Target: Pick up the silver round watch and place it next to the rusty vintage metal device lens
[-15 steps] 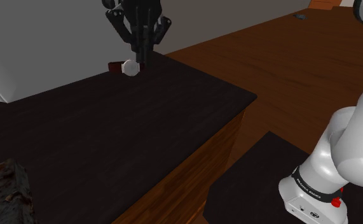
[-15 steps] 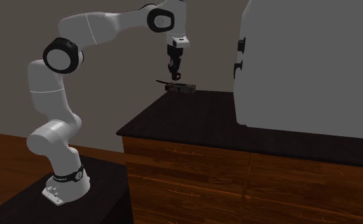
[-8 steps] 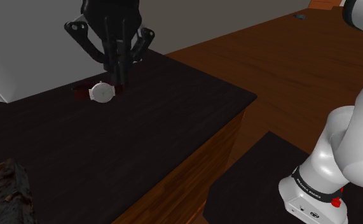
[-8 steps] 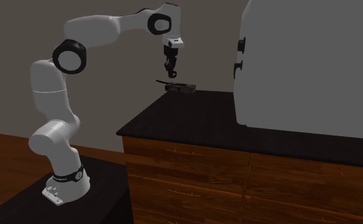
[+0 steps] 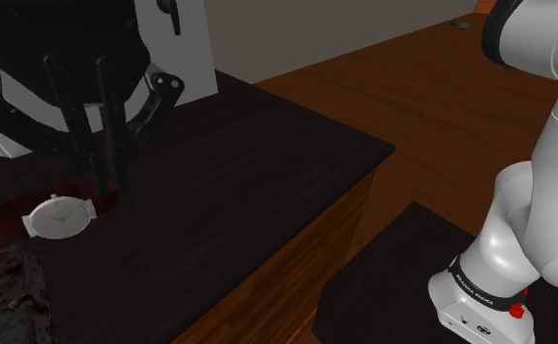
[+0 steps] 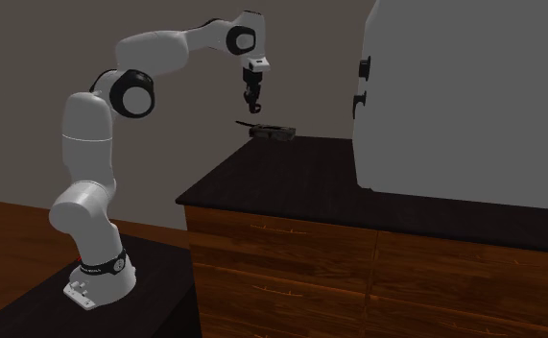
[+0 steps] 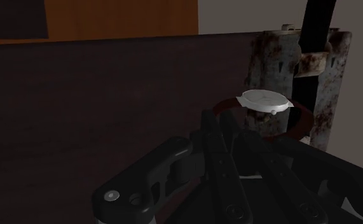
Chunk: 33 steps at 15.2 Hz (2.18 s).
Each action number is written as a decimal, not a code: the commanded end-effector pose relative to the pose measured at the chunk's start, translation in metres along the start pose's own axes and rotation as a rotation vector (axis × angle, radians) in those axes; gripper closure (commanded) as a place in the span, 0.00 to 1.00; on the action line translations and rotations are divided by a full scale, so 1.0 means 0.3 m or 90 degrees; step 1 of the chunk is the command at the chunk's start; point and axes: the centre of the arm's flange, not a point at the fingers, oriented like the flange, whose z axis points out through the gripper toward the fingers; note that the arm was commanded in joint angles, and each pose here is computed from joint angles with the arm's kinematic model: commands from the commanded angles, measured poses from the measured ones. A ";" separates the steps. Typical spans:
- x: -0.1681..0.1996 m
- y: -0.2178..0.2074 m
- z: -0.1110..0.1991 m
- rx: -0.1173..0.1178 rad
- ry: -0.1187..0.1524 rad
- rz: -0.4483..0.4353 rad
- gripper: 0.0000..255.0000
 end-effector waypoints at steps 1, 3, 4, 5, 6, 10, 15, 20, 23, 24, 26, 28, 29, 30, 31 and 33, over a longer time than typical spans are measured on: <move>-0.013 -0.015 0.034 0.000 0.000 0.001 1.00; -0.008 -0.007 0.068 0.000 0.000 0.001 1.00; -0.006 -0.003 0.085 0.000 0.000 0.001 1.00; -0.004 0.001 0.102 0.000 0.000 0.001 1.00; -0.002 0.004 0.119 0.000 0.000 0.001 1.00; 0.006 0.020 0.188 0.000 0.000 0.001 1.00; 0.017 0.039 0.273 0.000 0.000 0.001 1.00; 0.028 0.058 0.358 0.000 0.000 0.001 1.00; 0.034 0.069 0.409 0.000 0.000 0.001 1.00; 0.036 0.072 0.421 0.000 0.000 0.001 1.00; 0.036 0.072 0.421 0.000 0.000 0.001 1.00; 0.036 0.072 0.421 0.000 0.000 0.001 1.00; 0.036 0.072 0.421 0.000 0.000 0.001 1.00; 0.036 0.072 0.421 0.000 0.000 0.001 1.00; 0.036 0.072 0.421 0.000 0.000 0.001 1.00; 0.036 0.072 0.421 0.000 0.000 0.001 0.00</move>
